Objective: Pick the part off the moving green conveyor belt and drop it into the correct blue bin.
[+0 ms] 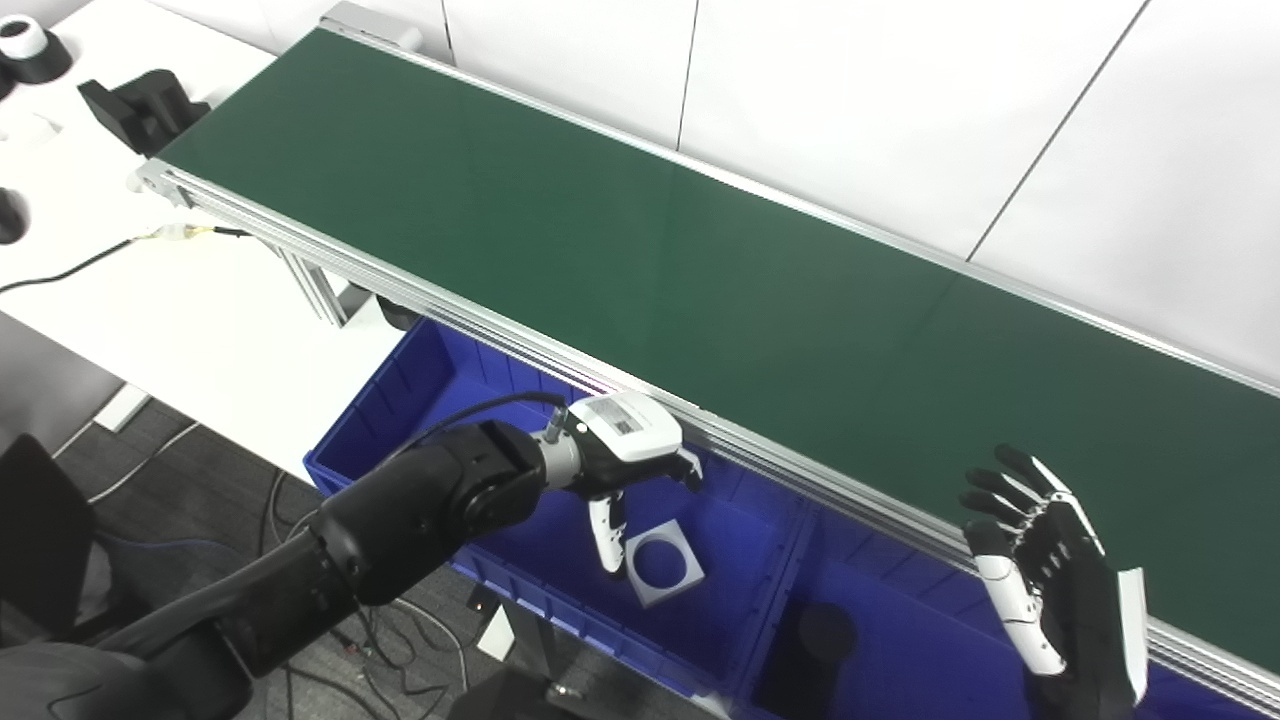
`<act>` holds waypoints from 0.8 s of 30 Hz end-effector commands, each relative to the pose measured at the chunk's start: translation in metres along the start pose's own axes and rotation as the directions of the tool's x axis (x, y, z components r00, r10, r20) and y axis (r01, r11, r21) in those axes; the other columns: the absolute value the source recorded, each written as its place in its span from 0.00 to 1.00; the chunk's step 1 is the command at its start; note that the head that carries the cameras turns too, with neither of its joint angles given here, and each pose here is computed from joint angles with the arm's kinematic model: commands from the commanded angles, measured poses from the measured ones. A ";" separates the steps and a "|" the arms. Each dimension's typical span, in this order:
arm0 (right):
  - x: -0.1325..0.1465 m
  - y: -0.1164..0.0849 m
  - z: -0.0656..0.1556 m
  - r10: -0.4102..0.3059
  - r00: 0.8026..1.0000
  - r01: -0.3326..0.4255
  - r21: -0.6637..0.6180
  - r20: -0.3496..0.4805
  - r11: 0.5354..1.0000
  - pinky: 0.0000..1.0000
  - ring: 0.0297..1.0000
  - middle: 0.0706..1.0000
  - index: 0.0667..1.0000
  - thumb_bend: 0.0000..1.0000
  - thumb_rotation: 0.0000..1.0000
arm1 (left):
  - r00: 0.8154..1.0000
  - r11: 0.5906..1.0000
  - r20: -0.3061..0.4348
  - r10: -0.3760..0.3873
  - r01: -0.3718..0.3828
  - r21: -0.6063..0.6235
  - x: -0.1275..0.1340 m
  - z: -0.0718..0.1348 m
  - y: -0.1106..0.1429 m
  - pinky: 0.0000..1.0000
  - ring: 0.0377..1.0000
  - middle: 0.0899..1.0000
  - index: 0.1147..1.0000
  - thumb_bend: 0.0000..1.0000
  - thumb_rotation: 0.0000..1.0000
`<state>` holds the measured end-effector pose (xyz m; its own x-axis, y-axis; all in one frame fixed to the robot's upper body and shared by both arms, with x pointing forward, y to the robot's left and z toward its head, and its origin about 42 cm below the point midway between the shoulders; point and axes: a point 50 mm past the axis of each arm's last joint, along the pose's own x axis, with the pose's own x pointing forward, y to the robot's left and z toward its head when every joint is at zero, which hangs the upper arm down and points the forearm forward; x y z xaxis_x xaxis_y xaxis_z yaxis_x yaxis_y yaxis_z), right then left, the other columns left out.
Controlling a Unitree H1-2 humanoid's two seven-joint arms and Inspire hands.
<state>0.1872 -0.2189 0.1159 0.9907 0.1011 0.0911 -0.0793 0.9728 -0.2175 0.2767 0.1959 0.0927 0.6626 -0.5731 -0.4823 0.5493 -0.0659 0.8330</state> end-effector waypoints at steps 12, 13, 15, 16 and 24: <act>0.001 0.012 0.001 0.002 0.998 -0.002 0.004 0.057 1.000 0.60 0.68 0.71 0.79 0.59 0.66 | 0.967 0.764 0.099 0.234 -0.120 -0.634 -0.054 0.013 0.042 0.67 0.74 0.74 0.73 1.00 0.47; 0.001 0.013 0.000 0.003 0.999 -0.003 0.000 0.053 1.000 0.60 0.68 0.71 0.79 0.59 0.66 | 0.958 0.727 0.101 0.267 -0.131 -0.674 -0.056 0.013 0.041 0.69 0.75 0.76 0.76 1.00 0.48; 0.000 0.015 -0.001 0.004 0.999 -0.004 -0.002 0.049 1.000 0.60 0.68 0.71 0.79 0.59 0.65 | 0.943 0.656 0.092 0.321 -0.151 -0.740 -0.057 0.013 0.039 0.71 0.76 0.77 0.78 1.00 0.49; 0.000 0.016 -0.001 0.003 0.999 -0.003 -0.002 0.048 1.000 0.60 0.68 0.71 0.79 0.59 0.65 | 0.934 0.622 0.089 0.346 -0.158 -0.767 -0.058 0.013 0.038 0.72 0.78 0.78 0.80 1.00 0.50; -0.003 0.027 -0.008 0.004 0.999 -0.004 -0.003 0.037 1.000 0.61 0.69 0.72 0.80 0.58 0.64 | 0.875 0.426 0.070 0.479 -0.162 -0.890 -0.046 0.012 0.018 0.80 0.87 0.90 0.89 1.00 0.50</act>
<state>0.1826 -0.1991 0.0930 0.9933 0.1087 0.0403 -0.0969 0.9695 -0.2251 0.2457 0.2129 0.1224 0.7955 -0.5977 -0.0995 0.6052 0.7757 0.1788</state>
